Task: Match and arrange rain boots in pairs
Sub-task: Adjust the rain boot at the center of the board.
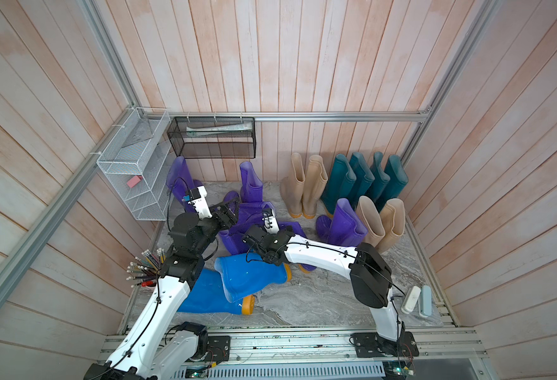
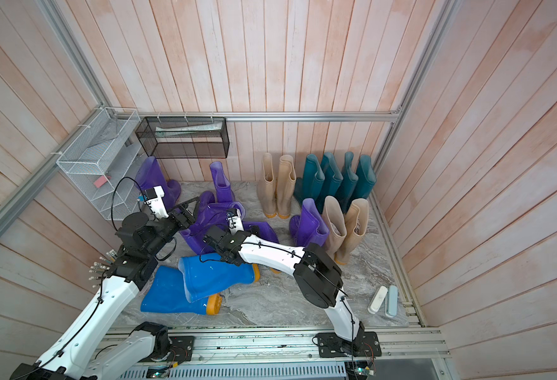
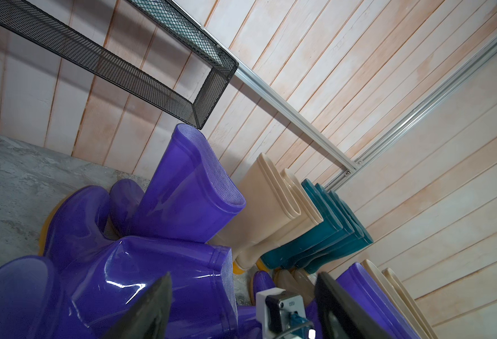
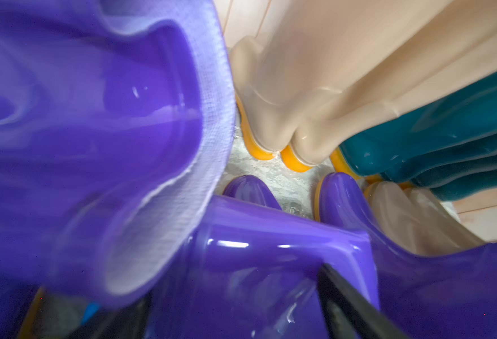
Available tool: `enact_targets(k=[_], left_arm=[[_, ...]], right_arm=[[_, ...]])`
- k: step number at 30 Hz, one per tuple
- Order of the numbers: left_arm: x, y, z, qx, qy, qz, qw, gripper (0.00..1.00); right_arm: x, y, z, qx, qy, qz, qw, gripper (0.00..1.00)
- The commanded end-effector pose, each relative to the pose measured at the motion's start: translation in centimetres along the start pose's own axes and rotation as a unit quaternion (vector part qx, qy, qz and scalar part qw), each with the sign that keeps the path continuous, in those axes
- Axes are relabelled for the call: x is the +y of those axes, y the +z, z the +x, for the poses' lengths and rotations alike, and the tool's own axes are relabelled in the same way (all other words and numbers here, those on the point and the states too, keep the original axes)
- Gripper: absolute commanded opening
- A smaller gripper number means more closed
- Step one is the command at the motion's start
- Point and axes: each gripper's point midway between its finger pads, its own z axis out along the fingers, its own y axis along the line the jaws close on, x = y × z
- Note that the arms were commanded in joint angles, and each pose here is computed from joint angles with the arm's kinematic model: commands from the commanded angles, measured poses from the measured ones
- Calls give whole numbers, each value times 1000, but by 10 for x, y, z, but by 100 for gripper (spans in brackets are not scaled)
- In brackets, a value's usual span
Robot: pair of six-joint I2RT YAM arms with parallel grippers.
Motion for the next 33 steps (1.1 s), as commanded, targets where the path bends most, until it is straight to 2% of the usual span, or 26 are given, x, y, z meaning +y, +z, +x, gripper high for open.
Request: enact_targets(k=[1, 4, 10, 17, 22, 24, 30, 33], left_arm=[[-3, -4, -3, -9, 3, 9, 1000, 79], [-4, -4, -3, -9, 3, 12, 1000, 79], [-4, -3, -2, -8, 4, 13, 1000, 79], [-4, -4, -3, -10, 9, 13, 1000, 79], [-8, -3, -2, -4, 10, 23, 1000, 78], [-11, -2, -1, 1, 12, 32, 999, 78], [-19, 0, 3, 14, 11, 56, 998, 78], [-22, 2, 7, 25, 8, 66, 997, 78]], right_arm=[[-26, -4, -4, -14, -11, 34, 999, 65], [-41, -10, -6, -22, -7, 40, 999, 34], [-62, -28, -18, -39, 17, 6, 999, 0], [-74, -50, -42, -58, 56, -56, 995, 0], [-84, -60, -51, -62, 56, -65, 994, 0], [-87, -68, -57, -61, 52, -90, 993, 0], [-114, -89, -78, -42, 109, -214, 970, 0], [-137, -86, -81, -32, 140, -243, 959, 0]])
